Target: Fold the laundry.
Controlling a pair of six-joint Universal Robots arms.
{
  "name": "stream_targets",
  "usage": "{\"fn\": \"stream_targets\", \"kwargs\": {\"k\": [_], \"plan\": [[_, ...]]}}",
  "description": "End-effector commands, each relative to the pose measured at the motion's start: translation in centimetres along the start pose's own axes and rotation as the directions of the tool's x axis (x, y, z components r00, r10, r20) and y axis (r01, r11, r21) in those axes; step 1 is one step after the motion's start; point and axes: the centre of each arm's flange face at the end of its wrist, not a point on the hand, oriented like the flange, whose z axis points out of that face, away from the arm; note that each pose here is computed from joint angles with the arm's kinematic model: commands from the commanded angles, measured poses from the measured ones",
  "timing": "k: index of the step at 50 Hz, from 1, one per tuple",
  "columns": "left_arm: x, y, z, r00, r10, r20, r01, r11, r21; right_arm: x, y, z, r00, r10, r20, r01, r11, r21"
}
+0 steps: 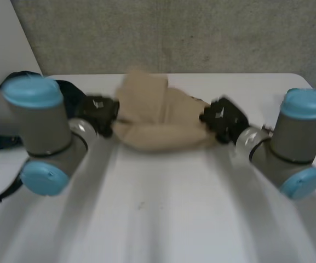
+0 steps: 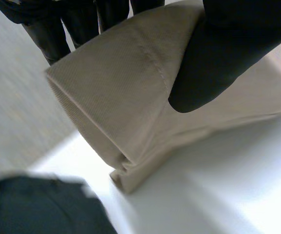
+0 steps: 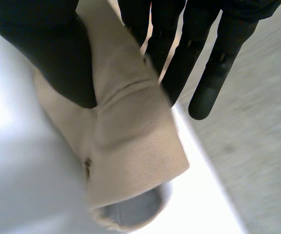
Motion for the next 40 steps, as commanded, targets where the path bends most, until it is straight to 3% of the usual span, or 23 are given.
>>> {"fn": "stream_targets", "kwargs": {"k": [1,9,16,30,40], "plan": [[1.1,4.9,1.5,0.999,0.040,-0.020,-0.042,0.992,-0.123,-3.6,4.6,0.2,0.998,-0.030,0.054,0.039,0.986,-0.164],[1.4,0.8,-0.9,0.998,0.053,-0.014,-0.054,0.998,-0.038,-0.7,1.9,-1.1,0.990,0.119,-0.078,-0.130,0.978,-0.163],[1.1,0.2,-3.9,0.997,0.073,-0.001,-0.073,0.996,-0.053,0.7,0.3,-4.4,0.975,0.211,-0.070,-0.221,0.953,-0.209],[2.3,4.0,-7.6,0.983,0.138,-0.120,-0.166,0.950,-0.263,-1.0,1.1,-8.7,0.978,0.194,0.071,-0.163,0.935,-0.315],[1.9,5.6,-4.7,0.985,0.129,-0.118,-0.158,0.945,-0.286,-2.6,3.3,-6.6,0.982,0.149,0.113,-0.111,0.951,-0.288]]}}
